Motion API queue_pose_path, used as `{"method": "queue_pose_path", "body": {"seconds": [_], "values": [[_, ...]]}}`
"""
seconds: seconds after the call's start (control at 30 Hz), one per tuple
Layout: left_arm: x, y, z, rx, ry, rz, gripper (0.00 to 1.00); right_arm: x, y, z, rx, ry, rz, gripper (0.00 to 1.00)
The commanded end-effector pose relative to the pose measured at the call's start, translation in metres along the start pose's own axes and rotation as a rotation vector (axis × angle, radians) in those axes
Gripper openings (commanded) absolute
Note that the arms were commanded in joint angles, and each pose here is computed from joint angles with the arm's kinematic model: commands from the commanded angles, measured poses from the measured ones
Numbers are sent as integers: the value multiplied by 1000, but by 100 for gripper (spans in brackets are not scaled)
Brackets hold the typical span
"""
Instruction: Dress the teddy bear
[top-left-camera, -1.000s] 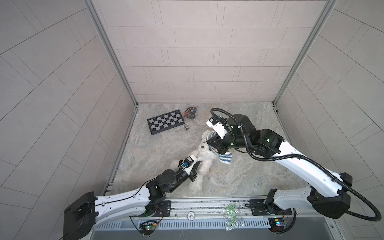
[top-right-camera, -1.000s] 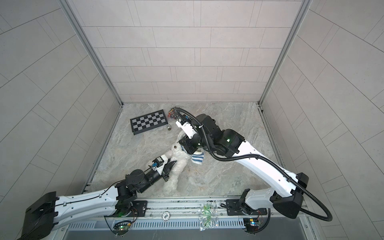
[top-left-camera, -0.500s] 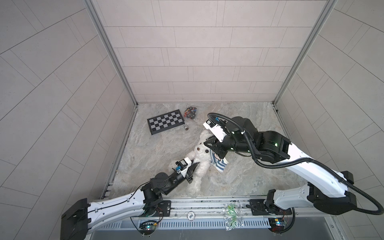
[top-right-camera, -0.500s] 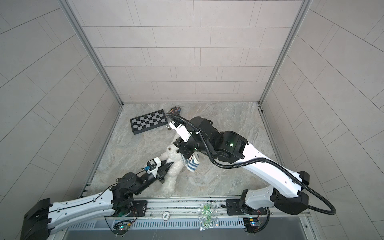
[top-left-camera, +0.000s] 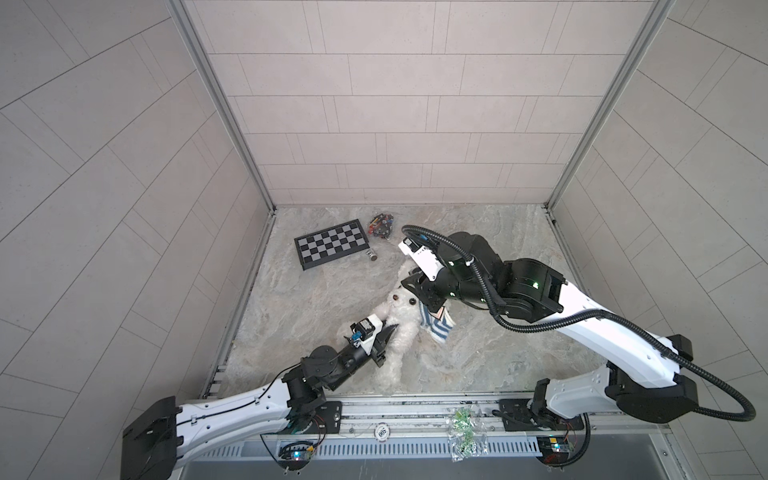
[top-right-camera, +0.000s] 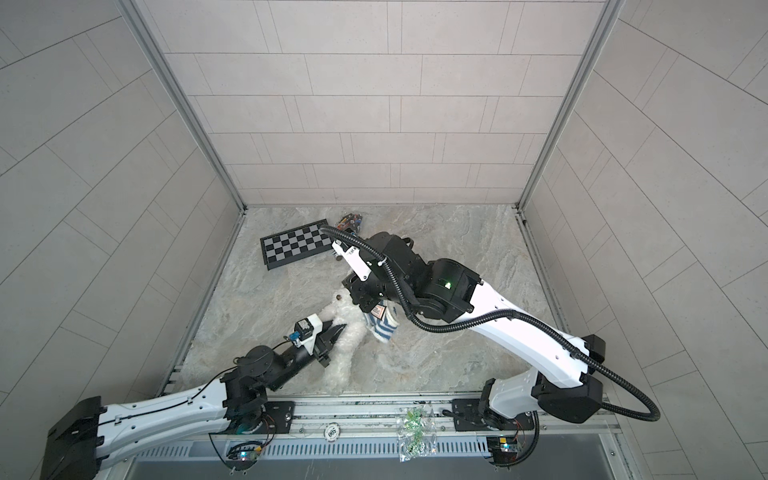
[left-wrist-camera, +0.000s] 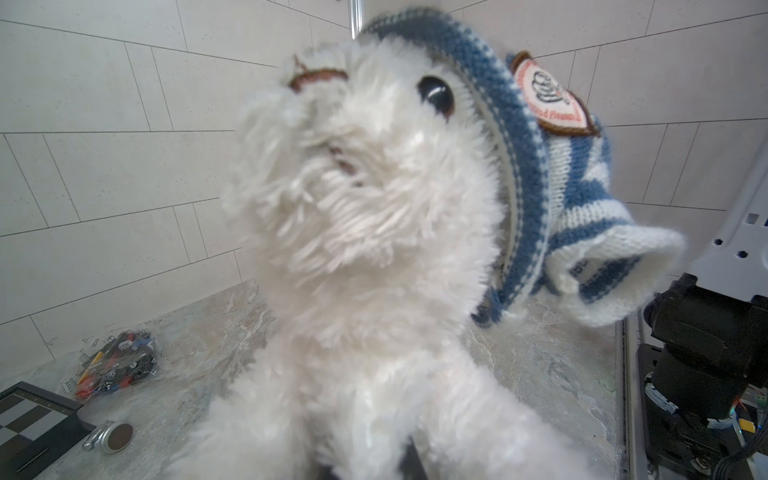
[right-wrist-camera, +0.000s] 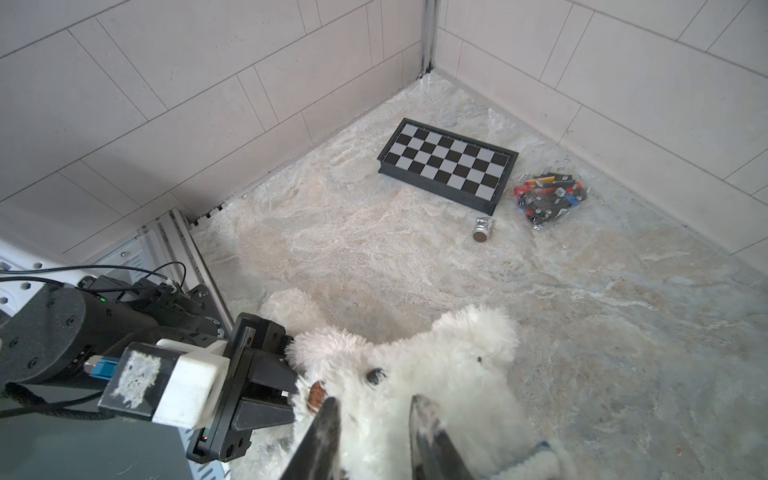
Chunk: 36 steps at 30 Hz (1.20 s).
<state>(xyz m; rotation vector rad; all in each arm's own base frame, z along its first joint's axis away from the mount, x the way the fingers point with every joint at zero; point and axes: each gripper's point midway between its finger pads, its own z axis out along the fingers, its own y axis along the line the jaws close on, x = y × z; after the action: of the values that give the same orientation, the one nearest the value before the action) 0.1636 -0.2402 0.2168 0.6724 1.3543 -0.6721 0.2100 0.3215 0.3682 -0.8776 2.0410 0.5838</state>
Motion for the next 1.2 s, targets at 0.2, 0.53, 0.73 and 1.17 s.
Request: {"method": "queue_pose_path", "body": {"seconds": [0.2,0.53,0.73,1.17], "values": [[-9,7,-1,-42,-35,-68,0,34,-38,-76,121,-114,113,34],[-13,4,0,-23,-50,-65,0,82,-38,-59,44,-61,265,30],[-15,-1,-1,6,-57,-65,0,76,-31,-38,-15,-54,282,32],[-17,-11,0,65,-57,-60,0,60,-17,-17,-125,-65,286,46]]}}
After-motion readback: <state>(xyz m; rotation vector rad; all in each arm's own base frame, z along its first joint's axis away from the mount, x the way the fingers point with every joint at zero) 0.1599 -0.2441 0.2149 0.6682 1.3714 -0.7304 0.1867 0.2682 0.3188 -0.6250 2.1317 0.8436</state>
